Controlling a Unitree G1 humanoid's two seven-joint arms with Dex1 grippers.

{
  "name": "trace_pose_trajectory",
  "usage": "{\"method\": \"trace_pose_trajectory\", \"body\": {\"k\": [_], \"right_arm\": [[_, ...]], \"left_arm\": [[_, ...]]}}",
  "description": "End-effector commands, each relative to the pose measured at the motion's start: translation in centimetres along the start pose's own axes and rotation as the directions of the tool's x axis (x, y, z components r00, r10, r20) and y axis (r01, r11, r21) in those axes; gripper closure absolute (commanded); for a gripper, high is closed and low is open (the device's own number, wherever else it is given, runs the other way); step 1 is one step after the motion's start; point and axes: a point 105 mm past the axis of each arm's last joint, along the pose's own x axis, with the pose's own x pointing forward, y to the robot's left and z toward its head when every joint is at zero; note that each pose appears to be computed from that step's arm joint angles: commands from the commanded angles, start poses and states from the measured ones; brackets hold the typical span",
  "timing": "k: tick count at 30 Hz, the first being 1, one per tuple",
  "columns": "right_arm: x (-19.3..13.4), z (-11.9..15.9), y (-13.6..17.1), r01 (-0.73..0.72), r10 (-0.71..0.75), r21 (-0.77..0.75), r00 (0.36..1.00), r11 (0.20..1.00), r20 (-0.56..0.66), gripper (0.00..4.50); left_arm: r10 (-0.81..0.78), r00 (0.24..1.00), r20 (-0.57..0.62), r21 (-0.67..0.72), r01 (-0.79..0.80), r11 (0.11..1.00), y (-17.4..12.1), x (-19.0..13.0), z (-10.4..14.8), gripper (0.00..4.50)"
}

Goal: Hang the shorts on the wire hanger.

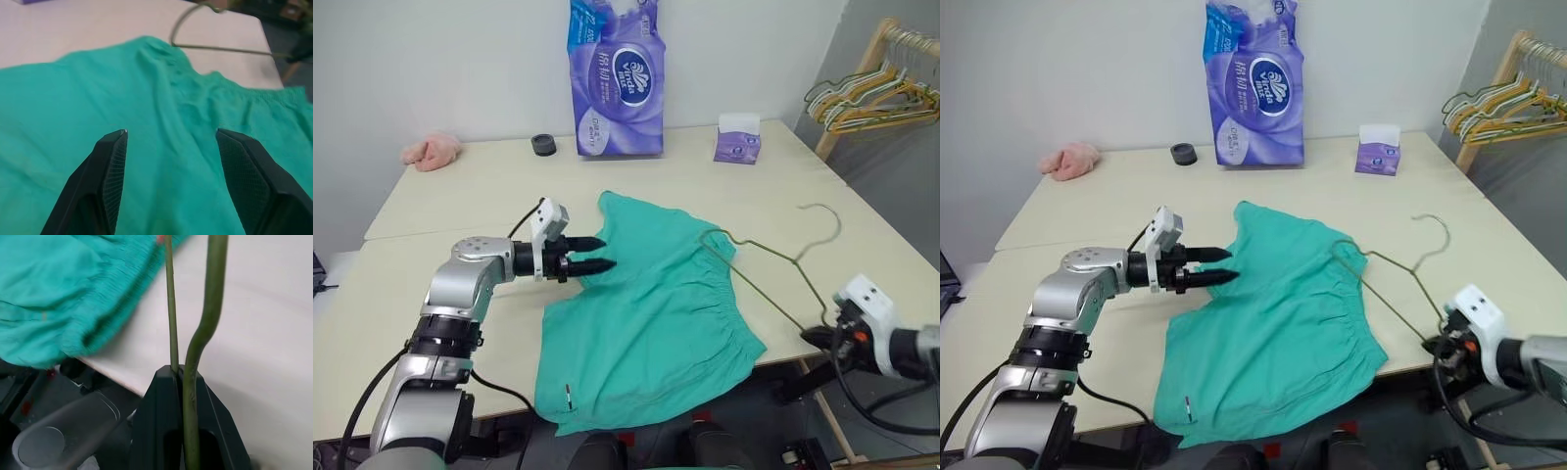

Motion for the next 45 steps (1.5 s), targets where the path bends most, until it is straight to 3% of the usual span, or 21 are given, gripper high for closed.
{"method": "trace_pose_trajectory", "body": {"k": [1, 7, 18, 30, 45], "right_arm": [[-1.0, -0.5, -0.8, 0.062, -0.064, 0.067, 0.997, 0.996, 0.032, 4.50], [-0.4, -2.2, -0.6, 0.063, -0.063, 0.129, 0.998, 0.990, -0.004, 4.50], [-0.1, -3.1, 0.5, 0.025, -0.020, 0.188, 0.999, 0.982, -0.027, 4.50], [0.8, 0.1, 1.4, -0.071, 0.068, 0.108, 0.997, 0.992, 0.032, 4.50], [2.6, 1.1, -0.2, -0.160, 0.158, -0.007, 0.983, 0.987, -0.091, 4.50]], "left_arm": [[-0.081, 0.997, 0.004, 0.138, 0.080, 0.987, -1.7, 0.4, 1.7, 1.47], [-0.063, 0.998, 0.014, 0.277, 0.056, 0.959, -2.0, 1.4, 2.3, 1.47], [-0.016, 0.999, 0.045, 0.298, 0.002, 0.955, -1.5, 1.5, 2.8, 1.47], [0.020, 0.999, 0.034, 0.316, -0.029, 0.948, -0.9, 1.2, 2.7, 1.47], [0.103, 0.993, 0.062, 0.351, -0.118, 0.929, 1.0, 0.1, 3.9, 1.47]]}}
